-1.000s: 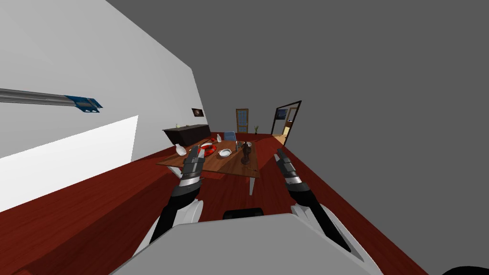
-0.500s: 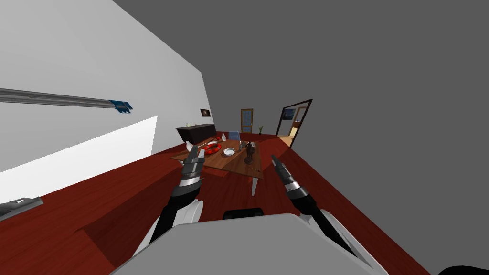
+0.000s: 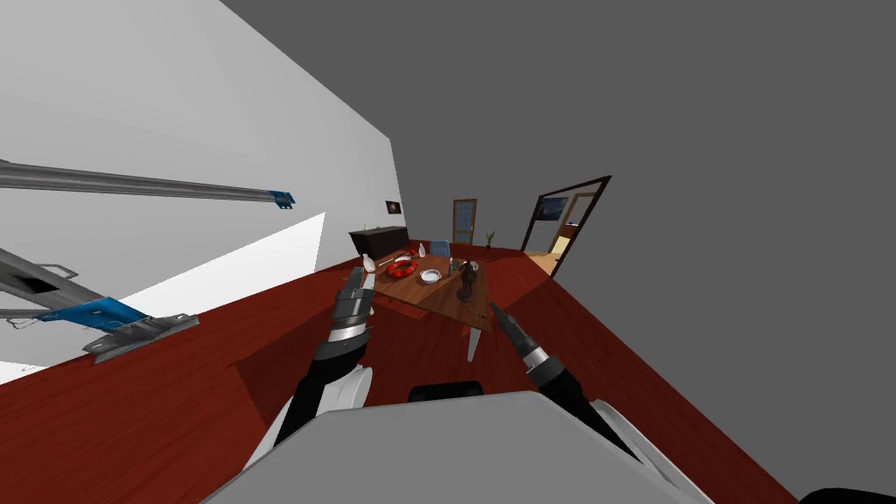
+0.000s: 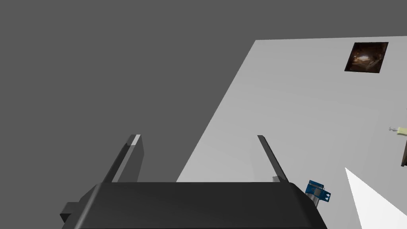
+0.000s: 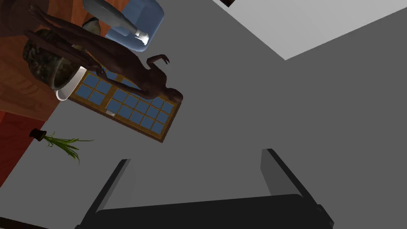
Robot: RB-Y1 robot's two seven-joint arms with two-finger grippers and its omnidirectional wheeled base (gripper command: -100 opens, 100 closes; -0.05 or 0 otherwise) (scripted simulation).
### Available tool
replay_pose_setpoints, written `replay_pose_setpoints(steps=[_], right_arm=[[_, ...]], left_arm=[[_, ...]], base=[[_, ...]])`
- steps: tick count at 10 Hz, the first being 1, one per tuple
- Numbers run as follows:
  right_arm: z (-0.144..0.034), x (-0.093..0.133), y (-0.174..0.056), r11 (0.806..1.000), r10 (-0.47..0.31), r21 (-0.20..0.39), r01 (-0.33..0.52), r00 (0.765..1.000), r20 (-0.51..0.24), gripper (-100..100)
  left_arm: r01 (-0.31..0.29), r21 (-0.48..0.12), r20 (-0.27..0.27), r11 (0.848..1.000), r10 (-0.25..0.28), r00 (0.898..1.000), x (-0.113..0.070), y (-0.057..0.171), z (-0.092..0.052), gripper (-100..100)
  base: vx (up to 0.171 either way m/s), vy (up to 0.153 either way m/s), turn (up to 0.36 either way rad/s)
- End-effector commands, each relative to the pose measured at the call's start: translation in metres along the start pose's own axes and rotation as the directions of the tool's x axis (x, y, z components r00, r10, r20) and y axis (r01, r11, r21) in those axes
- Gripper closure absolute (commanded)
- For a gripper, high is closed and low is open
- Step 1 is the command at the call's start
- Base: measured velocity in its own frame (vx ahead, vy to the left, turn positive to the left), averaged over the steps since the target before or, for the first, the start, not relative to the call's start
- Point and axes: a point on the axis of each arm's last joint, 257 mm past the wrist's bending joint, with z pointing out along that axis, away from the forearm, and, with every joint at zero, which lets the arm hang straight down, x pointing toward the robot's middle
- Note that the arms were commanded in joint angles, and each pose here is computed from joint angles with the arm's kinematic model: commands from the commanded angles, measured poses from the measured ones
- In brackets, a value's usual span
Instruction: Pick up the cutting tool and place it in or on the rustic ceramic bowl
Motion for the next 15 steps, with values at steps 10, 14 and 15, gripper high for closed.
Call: replay_pose_setpoints(steps=[10,14,15], right_arm=[[-0.106,0.103,-0.107,0.931,-0.156,0.232,0.284,0.880,-0.449,-100],[-0.177,0.133,-0.155,0.864,-0.142,0.300,0.404,0.767,-0.625,-100],[-0.178,0.132,-0.155,0.863,-0.147,0.293,0.412,0.759,-0.634,-100]], left_arm=[[0.000,0.000,0.000,1.000,0.000,1.000,0.000,0.000,0.000,0],[0.000,0.000,0.000,1.000,0.000,1.000,0.000,0.000,0.000,0],[0.000,0.000,0.000,1.000,0.000,1.000,0.000,0.000,0.000,0]], base=[[0.015,0.007,0.238],[0.039,0.005,0.368],[0.043,-0.008,0.190]])
